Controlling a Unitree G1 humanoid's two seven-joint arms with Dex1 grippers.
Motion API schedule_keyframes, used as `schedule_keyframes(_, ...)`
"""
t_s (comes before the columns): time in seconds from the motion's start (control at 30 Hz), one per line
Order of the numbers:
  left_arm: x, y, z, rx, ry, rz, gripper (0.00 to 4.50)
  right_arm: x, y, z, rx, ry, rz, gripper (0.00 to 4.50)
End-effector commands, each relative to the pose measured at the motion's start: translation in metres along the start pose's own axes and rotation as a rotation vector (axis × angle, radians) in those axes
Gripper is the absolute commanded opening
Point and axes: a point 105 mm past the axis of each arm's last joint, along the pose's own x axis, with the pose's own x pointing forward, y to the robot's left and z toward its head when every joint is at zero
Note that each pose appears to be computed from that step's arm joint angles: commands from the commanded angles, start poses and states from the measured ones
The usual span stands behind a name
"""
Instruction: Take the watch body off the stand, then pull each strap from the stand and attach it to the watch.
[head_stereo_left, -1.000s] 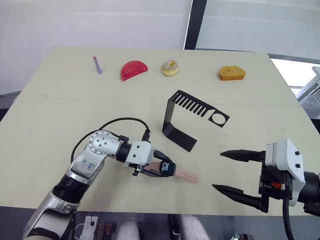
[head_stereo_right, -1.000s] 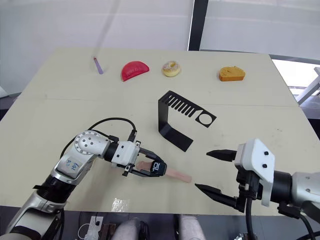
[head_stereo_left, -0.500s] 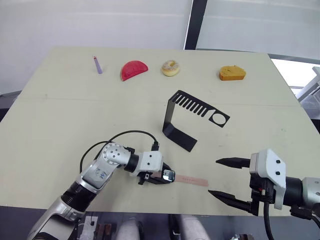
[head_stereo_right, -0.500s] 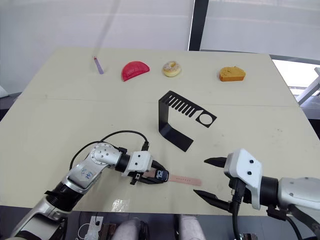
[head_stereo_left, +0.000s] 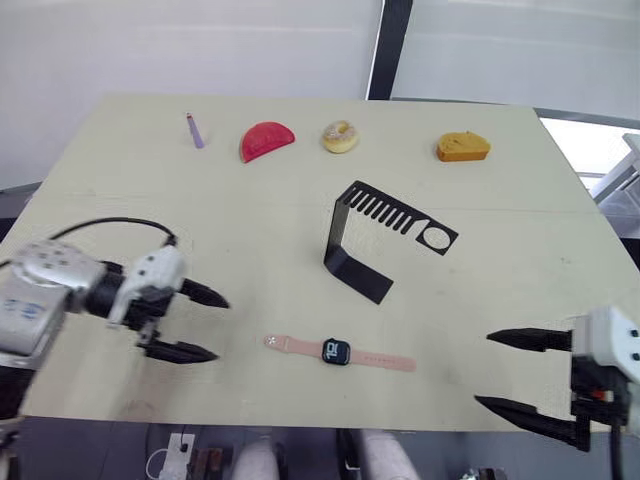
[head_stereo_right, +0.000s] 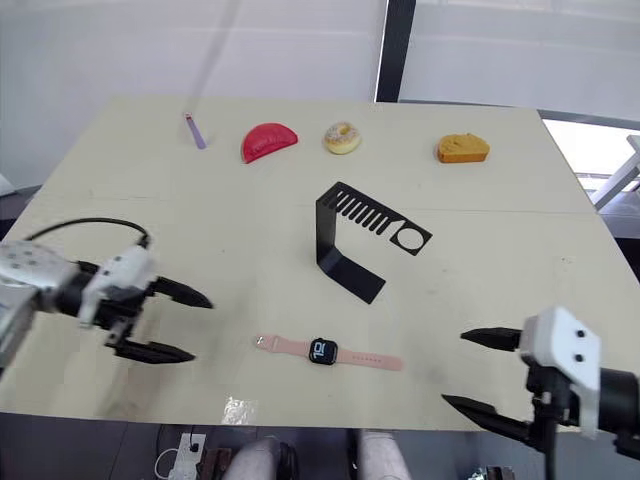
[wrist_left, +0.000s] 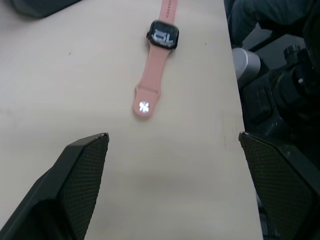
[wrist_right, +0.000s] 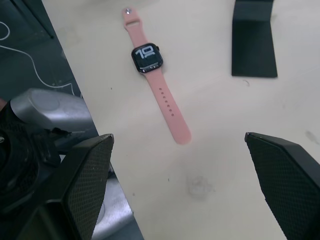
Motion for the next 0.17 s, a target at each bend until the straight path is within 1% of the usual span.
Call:
schedule_keyframes(0.03,-0.0221,-0.0057,0.0008,0.017,0.020,0.019,4.47,-0.0171,-0.0066,0.0010,-0.029,0.005,-0.027,4.50)
schedule_keyframes(0.1,-0.0240,-0.0062,0.0023,0.009,0.011,0.034,4.47,-0.0209,-0.0096,0.0006,-0.033,0.000,-0.036,4.50)
schedule_keyframes(0.17,-0.0202,-0.0078,0.0059,0.016,-0.021,0.027,4.47,-0.0214,-0.0118,0.0005,-0.036,-0.006,-0.039,4.50)
